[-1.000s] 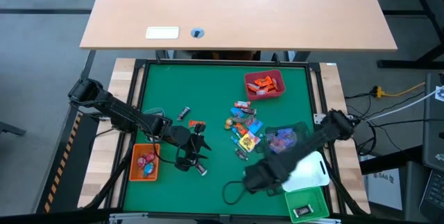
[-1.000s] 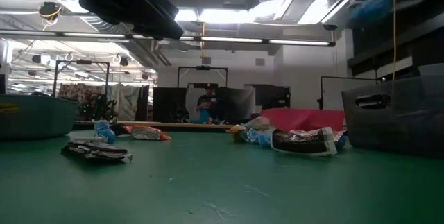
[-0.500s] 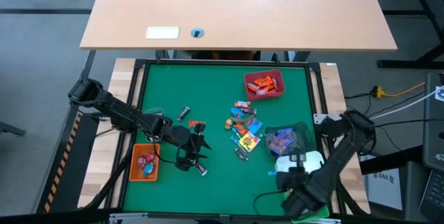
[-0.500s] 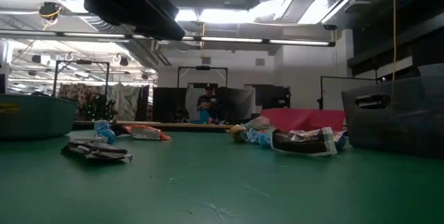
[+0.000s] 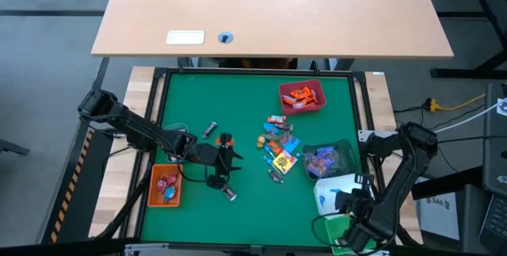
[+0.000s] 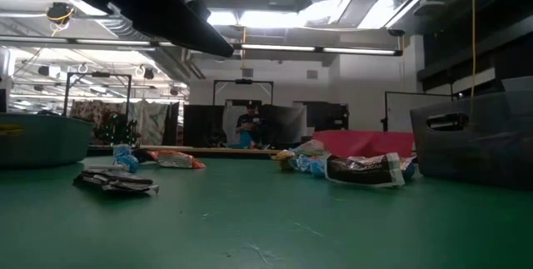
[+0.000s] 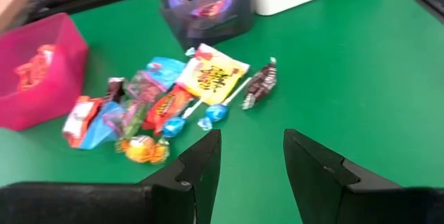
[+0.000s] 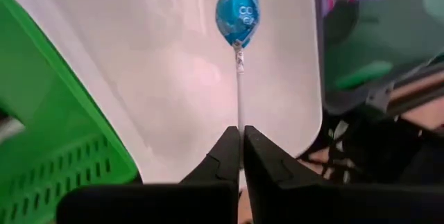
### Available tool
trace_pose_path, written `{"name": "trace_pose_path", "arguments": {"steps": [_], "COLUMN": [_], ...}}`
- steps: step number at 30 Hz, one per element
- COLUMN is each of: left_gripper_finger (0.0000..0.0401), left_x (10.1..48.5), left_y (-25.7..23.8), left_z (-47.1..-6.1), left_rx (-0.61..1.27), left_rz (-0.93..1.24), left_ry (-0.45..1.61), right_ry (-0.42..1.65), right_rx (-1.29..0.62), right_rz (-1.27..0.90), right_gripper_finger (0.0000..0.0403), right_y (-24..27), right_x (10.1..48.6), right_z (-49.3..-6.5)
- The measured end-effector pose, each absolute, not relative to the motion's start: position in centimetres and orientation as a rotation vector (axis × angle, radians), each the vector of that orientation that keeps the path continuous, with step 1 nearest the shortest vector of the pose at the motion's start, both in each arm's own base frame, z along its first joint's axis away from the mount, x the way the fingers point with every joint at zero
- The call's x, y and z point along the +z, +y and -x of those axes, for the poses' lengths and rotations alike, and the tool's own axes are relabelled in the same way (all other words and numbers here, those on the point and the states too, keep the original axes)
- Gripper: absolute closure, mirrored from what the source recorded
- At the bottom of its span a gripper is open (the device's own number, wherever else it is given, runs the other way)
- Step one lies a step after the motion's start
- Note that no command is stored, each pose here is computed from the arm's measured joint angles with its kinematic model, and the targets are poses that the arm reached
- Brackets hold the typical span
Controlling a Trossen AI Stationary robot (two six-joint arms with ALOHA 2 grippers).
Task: Sort candy
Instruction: Put the blue candy into the white bin, then put the brown chocolate bar into the green bin
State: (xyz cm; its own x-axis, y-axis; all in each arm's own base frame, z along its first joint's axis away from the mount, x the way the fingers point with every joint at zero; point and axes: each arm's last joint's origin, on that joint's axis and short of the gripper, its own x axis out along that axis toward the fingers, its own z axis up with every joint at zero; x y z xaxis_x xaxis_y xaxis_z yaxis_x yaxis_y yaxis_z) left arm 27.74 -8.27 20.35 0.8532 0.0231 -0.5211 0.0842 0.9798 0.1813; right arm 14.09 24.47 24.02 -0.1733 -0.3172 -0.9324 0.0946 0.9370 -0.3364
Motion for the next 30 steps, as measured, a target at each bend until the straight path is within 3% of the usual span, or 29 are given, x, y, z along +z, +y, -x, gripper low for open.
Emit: {"name": "trace_pose_path", "arguments": {"steps": [14,21,30], "left_gripper_finger": [0.0256,0.0260,0.0260], "left_x": [20.3,19.3,19.3], "left_y": [-8.2,-8.5,-11.0], "left_z": [-27.7,-27.0,-26.1], "left_rx": [0.013,-0.063,-0.268], "left_rz": [-0.181,0.083,0.053], "left_ry": [0.555,0.699,0.715], "right_ry": [1.741,1.739,1.734], "right_rx": [-0.383,-0.380,-0.370], "right_rz": [0.176,0.173,0.163], "right_gripper_finger": [0.0391,0.0318,0.0241], "right_y": [24.2,24.2,24.3], "right_x": [23.5,23.4,23.4], "right_z": [-13.9,-13.9,-14.0]}}
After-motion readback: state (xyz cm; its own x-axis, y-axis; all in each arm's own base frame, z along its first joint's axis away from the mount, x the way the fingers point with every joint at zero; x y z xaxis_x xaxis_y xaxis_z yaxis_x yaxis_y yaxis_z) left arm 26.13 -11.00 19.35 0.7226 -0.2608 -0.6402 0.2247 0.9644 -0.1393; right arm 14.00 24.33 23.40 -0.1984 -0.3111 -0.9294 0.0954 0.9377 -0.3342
